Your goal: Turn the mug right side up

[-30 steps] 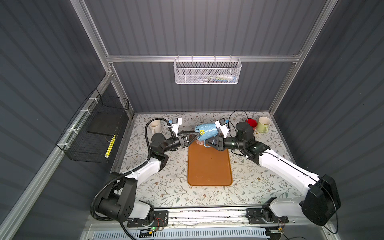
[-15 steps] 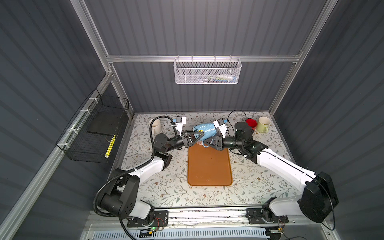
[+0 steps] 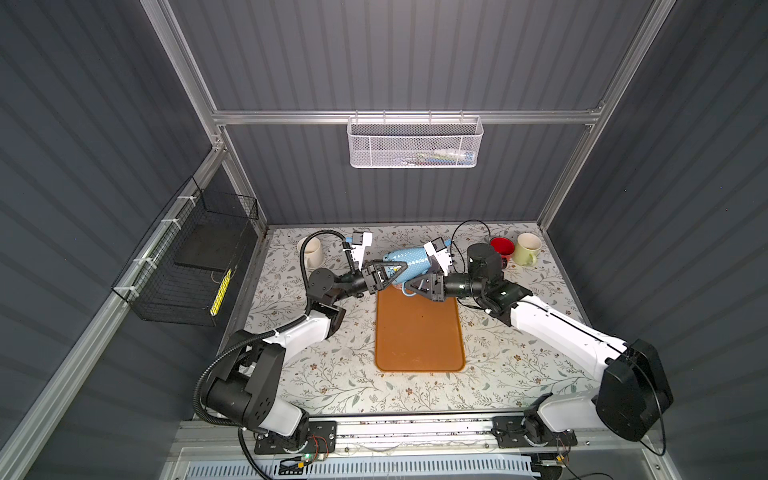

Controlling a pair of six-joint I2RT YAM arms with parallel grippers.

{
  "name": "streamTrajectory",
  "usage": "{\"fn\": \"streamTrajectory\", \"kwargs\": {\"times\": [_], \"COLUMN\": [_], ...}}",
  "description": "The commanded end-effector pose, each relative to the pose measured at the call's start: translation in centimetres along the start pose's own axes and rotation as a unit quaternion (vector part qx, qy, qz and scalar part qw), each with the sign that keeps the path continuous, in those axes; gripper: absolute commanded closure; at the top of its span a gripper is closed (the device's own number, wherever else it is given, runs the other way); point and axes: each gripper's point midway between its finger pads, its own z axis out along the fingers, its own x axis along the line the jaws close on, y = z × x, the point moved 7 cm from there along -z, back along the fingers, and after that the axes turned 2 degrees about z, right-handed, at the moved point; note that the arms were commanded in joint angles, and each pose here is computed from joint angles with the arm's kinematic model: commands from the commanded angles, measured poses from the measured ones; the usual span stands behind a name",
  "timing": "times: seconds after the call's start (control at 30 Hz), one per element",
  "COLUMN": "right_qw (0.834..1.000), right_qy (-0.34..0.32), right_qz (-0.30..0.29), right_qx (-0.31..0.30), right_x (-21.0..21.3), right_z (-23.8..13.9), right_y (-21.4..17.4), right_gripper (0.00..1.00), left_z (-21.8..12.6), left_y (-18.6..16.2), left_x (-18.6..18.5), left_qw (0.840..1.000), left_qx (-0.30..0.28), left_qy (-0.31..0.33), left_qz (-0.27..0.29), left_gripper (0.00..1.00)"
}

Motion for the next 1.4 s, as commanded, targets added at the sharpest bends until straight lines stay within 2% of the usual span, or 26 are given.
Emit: {"fn": "streamTrajectory", "kwargs": {"times": [0.0, 0.3, 0.7, 0.87, 0.93, 1.13, 1.37], "right_qw": [0.999, 0.998, 0.999, 0.999, 0.999, 0.998, 0.998], "right_qy": [0.036, 0.041, 0.033, 0.033, 0.035, 0.057, 0.045], "right_qz": [-0.038, -0.04, -0.039, -0.041, -0.039, -0.036, -0.035], "right_qx": [-0.01, 0.0, 0.001, -0.001, -0.002, -0.006, 0.0], "right_x": [1.4, 1.2, 1.0, 1.0, 1.0, 1.4, 1.1], "right_z": [0.1, 0.6, 0.7, 0.7, 0.7, 1.0, 1.0], "right_y": [1.1, 1.0, 0.8, 0.8, 0.7, 0.6, 0.2], "right_gripper": [1.0, 1.0, 0.99, 0.89, 0.8, 0.64, 0.5], "left_z": [0.7, 0.9, 0.9, 0.9, 0.9, 0.8, 0.1], "left_y": [0.9, 0.8, 0.6, 0.6, 0.7, 1.0, 1.1], "left_x": [-1.6, -1.4, -1.0, -1.0, -1.3, -1.7, -1.4], "left_qw": [0.999, 0.999, 0.999, 0.999, 0.998, 0.998, 0.998], "left_qx": [0.0, 0.006, 0.006, 0.003, 0.002, -0.001, -0.006], "left_qy": [-0.039, -0.044, -0.043, -0.045, -0.05, -0.054, -0.043], "left_qz": [0.03, 0.025, 0.022, 0.024, 0.029, 0.038, 0.036], "left_gripper": [0.72, 0.8, 1.0, 1.0, 1.0, 1.0, 1.0]}}
